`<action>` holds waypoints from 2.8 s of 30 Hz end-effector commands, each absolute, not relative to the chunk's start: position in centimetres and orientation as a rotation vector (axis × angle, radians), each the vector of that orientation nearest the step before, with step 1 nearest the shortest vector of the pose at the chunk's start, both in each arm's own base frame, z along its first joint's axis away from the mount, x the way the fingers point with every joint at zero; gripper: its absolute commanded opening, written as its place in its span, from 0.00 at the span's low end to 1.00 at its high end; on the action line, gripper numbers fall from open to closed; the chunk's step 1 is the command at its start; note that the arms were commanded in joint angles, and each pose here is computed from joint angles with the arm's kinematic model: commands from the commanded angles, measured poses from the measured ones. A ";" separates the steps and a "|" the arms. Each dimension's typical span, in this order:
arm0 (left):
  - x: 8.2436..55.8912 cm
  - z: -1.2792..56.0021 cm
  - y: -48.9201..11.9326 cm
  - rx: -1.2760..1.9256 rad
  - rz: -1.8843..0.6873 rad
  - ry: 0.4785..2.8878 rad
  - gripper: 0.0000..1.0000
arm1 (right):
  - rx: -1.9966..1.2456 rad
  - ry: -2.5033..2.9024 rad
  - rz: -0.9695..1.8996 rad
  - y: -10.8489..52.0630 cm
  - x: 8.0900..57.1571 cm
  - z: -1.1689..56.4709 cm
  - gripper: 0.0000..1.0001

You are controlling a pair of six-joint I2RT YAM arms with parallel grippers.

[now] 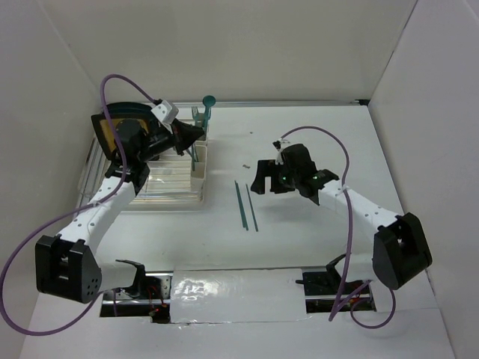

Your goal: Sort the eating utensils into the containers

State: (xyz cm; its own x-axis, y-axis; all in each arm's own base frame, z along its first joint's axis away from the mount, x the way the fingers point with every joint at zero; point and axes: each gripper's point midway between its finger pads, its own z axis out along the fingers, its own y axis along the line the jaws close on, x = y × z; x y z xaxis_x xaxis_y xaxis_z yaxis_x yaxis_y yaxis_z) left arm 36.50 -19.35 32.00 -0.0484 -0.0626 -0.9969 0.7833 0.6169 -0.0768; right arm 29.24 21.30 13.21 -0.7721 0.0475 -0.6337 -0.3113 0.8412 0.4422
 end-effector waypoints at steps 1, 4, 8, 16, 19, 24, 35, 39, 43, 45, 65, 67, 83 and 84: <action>36.3 34.4 -19.8 0.700 -0.788 1.336 0.00 | -0.181 2.289 0.698 22.6 30.5 14.2 0.96; 36.2 33.6 -20.0 0.742 -0.792 1.325 0.00 | -0.180 2.289 0.682 22.9 30.6 14.2 0.96; 35.8 31.8 -20.2 0.783 -0.808 1.330 0.00 | -0.169 2.300 0.661 23.0 31.0 13.8 0.96; 33.8 29.8 -20.9 0.870 -0.885 1.355 0.28 | -0.133 2.343 0.614 23.5 31.9 11.7 0.97; 33.6 30.2 -20.9 0.887 -0.880 1.366 0.47 | -0.128 2.366 0.601 24.1 32.5 11.2 0.96; 33.3 32.9 -20.2 0.857 -0.816 1.331 0.92 | -0.151 2.388 0.591 25.2 32.8 10.3 0.95; 31.6 41.6 -18.2 0.765 -0.709 1.276 1.00 | -0.133 2.511 0.412 25.9 33.3 6.6 0.72; 30.8 42.2 -17.5 0.746 -0.670 1.259 1.00 | -0.161 2.526 0.370 26.1 33.0 5.8 0.64; 29.9 40.7 -16.7 0.713 -0.633 1.278 1.00 | -0.183 2.559 0.291 25.6 32.1 4.7 0.57; 29.8 40.7 -16.2 0.694 -0.610 1.289 1.00 | -0.205 2.586 0.264 25.6 31.2 3.8 0.54; 27.4 40.8 -15.4 0.640 -0.638 1.362 0.99 | -0.233 2.648 0.148 24.3 30.2 2.1 0.00; 27.5 39.9 -15.7 0.582 -0.710 1.440 0.96 | -0.199 2.550 0.274 25.0 31.5 6.5 0.00; 32.8 41.2 -24.6 0.358 -1.001 1.663 0.89 | -0.309 1.824 0.998 26.6 30.5 29.9 0.00; 33.3 40.7 -25.4 0.355 -1.003 1.677 0.89 | -0.318 1.817 1.013 26.7 30.2 30.2 0.00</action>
